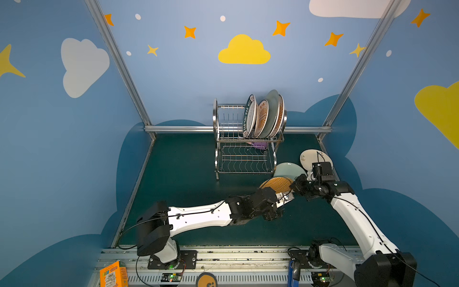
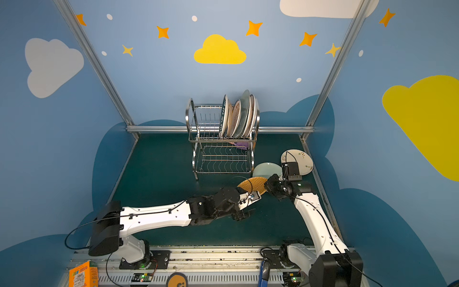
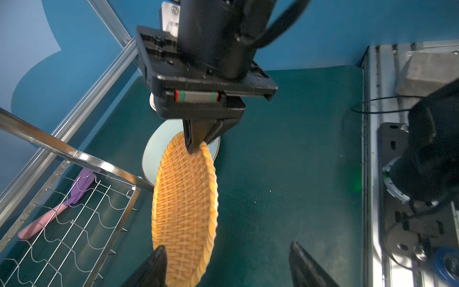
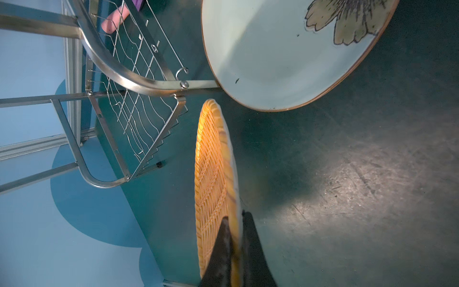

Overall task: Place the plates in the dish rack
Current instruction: 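Reach the left gripper to the raised wicker tray rim and grasp it, then lift the wicker tray to the top tier with left gripper while right releases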

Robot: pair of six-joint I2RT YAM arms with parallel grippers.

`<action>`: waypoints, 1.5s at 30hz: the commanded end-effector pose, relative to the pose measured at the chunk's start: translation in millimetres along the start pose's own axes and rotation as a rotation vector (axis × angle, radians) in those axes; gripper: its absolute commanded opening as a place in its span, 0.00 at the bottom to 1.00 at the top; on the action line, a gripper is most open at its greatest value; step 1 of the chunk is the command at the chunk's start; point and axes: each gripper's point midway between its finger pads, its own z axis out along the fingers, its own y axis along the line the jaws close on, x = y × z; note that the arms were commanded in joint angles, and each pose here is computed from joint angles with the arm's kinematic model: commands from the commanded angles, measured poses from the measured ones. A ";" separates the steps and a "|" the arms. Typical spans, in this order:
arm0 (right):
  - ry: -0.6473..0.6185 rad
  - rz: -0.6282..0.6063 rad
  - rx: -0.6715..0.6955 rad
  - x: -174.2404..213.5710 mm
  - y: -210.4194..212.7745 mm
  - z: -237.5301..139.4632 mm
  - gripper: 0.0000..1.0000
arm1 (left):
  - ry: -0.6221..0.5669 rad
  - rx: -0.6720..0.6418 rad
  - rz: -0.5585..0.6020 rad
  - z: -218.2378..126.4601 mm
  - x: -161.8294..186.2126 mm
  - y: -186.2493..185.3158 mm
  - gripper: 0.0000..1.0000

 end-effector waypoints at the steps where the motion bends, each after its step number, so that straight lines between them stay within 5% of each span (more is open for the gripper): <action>1: -0.003 -0.015 -0.053 1.5 19.2 -14.7 0.00 | 0.042 -0.058 0.033 8.8 3.0 6.8 0.67; 7: -0.012 -0.018 -0.058 5.9 17.3 -23.8 0.00 | 0.059 -0.082 0.030 23.8 7.9 5.0 0.51; 31: -0.028 -0.024 -0.068 11.9 16.1 -35.4 0.00 | 0.136 -0.158 0.092 56.8 14.3 8.3 0.18; 36: -0.029 -0.035 -0.081 11.4 21.2 -37.6 0.00 | 0.161 -0.163 0.089 53.8 16.2 9.1 0.04; 39: -0.031 -0.074 -0.121 10.6 33.2 -39.1 0.00 | 0.136 -0.150 0.061 42.7 10.0 8.7 0.04; 40: -0.033 -0.086 -0.128 10.0 36.2 -39.4 0.11 | 0.129 -0.141 0.052 38.5 8.5 8.2 0.04; 43: -0.059 -0.158 -0.176 2.6 51.0 -39.1 0.64 | 0.104 -0.091 0.020 20.1 0.4 2.5 0.04; 45: -0.090 -0.206 -0.202 -5.8 61.3 -39.1 0.85 | 0.101 -0.053 -0.016 3.7 -0.7 -0.5 0.04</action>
